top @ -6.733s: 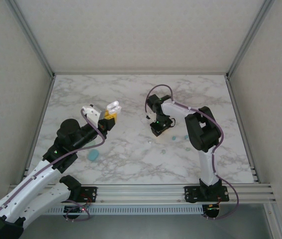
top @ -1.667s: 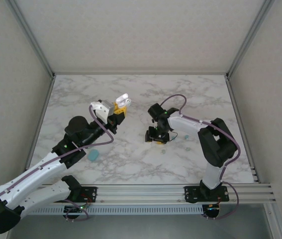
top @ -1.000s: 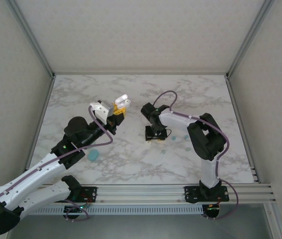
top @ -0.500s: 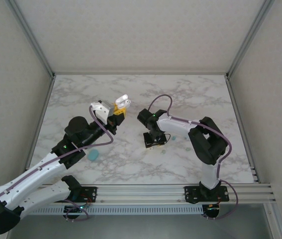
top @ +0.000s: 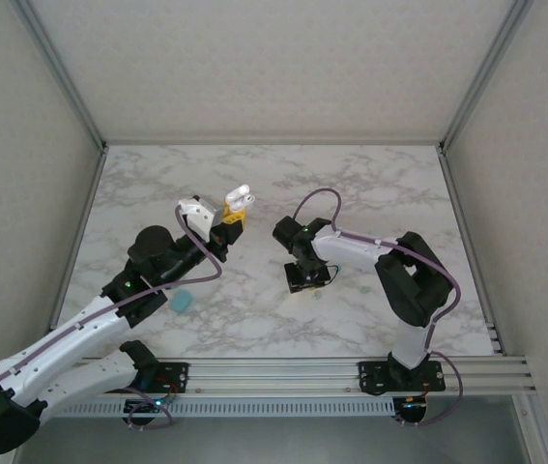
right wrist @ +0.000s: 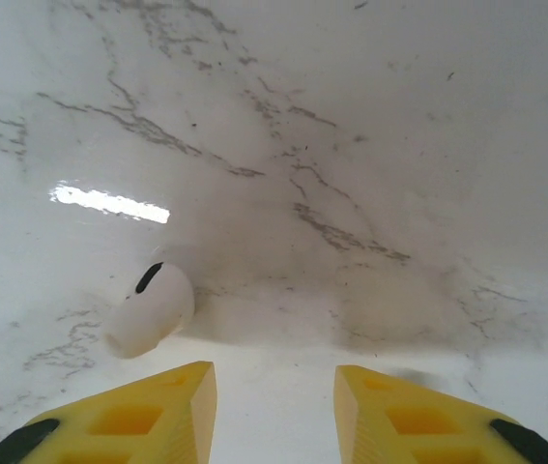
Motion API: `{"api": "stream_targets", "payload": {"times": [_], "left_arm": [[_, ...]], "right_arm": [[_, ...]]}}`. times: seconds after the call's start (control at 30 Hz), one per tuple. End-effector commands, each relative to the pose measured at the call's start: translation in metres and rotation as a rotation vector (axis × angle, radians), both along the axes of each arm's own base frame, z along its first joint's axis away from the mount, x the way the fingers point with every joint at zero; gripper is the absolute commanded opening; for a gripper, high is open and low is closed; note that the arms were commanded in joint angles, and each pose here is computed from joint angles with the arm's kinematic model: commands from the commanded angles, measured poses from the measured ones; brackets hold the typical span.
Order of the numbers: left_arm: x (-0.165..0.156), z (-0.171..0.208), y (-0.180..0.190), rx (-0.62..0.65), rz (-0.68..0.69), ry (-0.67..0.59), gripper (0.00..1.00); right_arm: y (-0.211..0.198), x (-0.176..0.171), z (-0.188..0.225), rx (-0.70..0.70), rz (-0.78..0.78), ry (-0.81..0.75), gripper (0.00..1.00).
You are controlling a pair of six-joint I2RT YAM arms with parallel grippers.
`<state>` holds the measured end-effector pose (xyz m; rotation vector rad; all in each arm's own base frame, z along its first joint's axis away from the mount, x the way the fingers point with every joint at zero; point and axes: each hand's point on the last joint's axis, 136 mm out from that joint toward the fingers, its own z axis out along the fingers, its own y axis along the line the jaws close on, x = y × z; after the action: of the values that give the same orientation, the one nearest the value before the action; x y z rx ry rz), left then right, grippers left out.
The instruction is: Insert the wireless bluetooth earbuds into the charging case
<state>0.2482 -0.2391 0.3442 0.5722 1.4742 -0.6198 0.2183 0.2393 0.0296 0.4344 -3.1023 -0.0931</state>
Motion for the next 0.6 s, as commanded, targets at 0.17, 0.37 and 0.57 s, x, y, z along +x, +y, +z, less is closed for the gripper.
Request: {"api": "stream_targets", "payload": {"times": [0.17, 0.37, 0.57], "left_arm": [[-0.001, 0.004, 0.002, -0.014, 0.008, -0.016, 0.21], [-0.001, 0.005, 0.003, -0.012, 0.012, -0.021, 0.21], [-0.001, 0.003, 0.001, -0.013, 0.006, -0.016, 0.21]], "right_arm": [[0.018, 0.012, 0.018, 0.090, -0.067, -0.062, 0.37], [0.026, 0.015, 0.013, 0.108, -0.083, -0.050, 0.39], [0.033, 0.016, 0.008, 0.100, -0.079, -0.028, 0.47]]}}
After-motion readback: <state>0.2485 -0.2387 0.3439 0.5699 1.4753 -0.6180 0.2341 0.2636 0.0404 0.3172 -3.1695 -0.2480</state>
